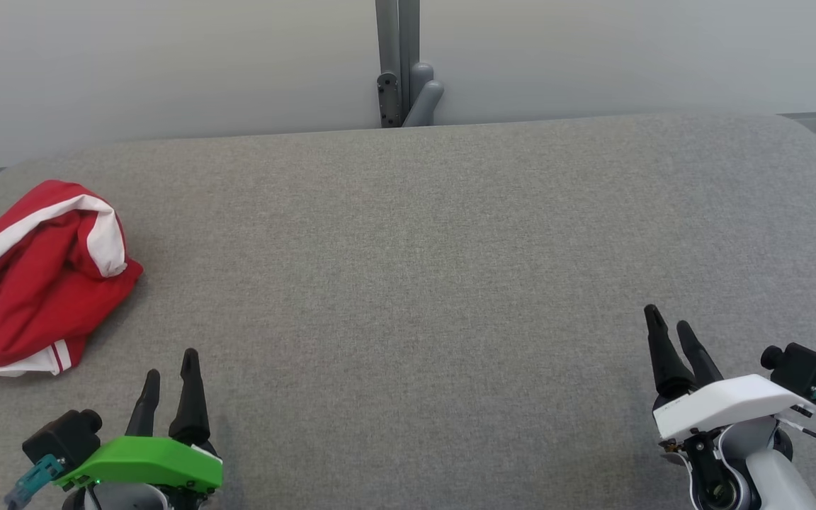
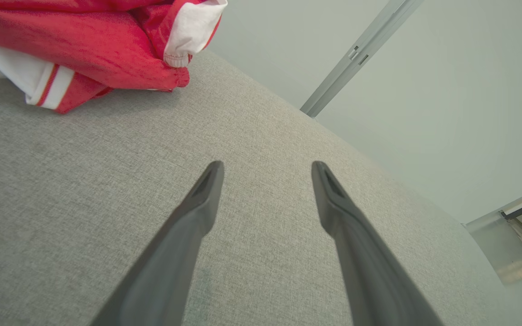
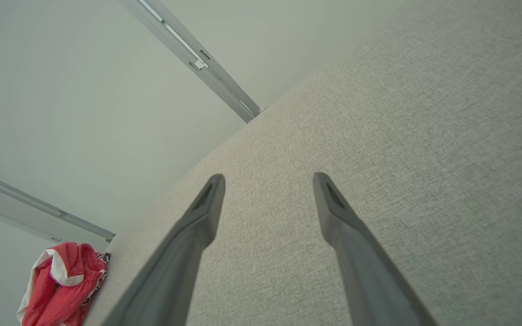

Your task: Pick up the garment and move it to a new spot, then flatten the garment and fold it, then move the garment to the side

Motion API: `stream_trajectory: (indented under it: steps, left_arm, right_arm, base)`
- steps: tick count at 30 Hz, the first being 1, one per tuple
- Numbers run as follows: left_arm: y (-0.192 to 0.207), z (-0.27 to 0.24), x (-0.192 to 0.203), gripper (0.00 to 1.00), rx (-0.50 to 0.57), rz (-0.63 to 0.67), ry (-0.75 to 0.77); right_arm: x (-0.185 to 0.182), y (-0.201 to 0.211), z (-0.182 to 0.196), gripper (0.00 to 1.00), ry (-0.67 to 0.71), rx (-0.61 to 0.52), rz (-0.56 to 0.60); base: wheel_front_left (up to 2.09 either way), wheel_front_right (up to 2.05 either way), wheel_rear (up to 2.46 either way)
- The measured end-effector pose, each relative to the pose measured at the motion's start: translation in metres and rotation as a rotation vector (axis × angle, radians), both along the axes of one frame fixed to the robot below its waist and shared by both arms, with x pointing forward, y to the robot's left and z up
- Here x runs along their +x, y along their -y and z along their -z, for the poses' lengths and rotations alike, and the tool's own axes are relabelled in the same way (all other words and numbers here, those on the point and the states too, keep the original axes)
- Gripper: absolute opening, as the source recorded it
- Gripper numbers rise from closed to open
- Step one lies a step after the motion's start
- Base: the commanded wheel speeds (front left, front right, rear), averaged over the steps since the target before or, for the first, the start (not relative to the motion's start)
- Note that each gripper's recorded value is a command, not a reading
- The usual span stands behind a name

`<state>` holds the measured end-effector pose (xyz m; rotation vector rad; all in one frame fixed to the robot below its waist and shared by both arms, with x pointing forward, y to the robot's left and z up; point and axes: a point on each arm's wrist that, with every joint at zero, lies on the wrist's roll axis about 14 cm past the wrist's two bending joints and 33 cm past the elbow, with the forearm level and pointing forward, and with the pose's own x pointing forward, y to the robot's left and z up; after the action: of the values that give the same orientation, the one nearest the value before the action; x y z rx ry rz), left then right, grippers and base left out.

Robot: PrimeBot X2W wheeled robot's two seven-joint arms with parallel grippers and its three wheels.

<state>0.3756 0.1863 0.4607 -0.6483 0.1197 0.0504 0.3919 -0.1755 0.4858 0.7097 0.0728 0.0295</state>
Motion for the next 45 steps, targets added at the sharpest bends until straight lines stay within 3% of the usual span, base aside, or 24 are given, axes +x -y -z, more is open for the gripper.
stream_trajectory:
  steps: [45]
  left_arm:
    - [0.0064,0.0023,0.0008,1.00,0.454,0.079,0.032]
  right_arm:
    - [-0.0016,0.0037,0.0005,1.00,0.069,-0.451,-0.026]
  base:
    - [0.00,0.00,0.00]
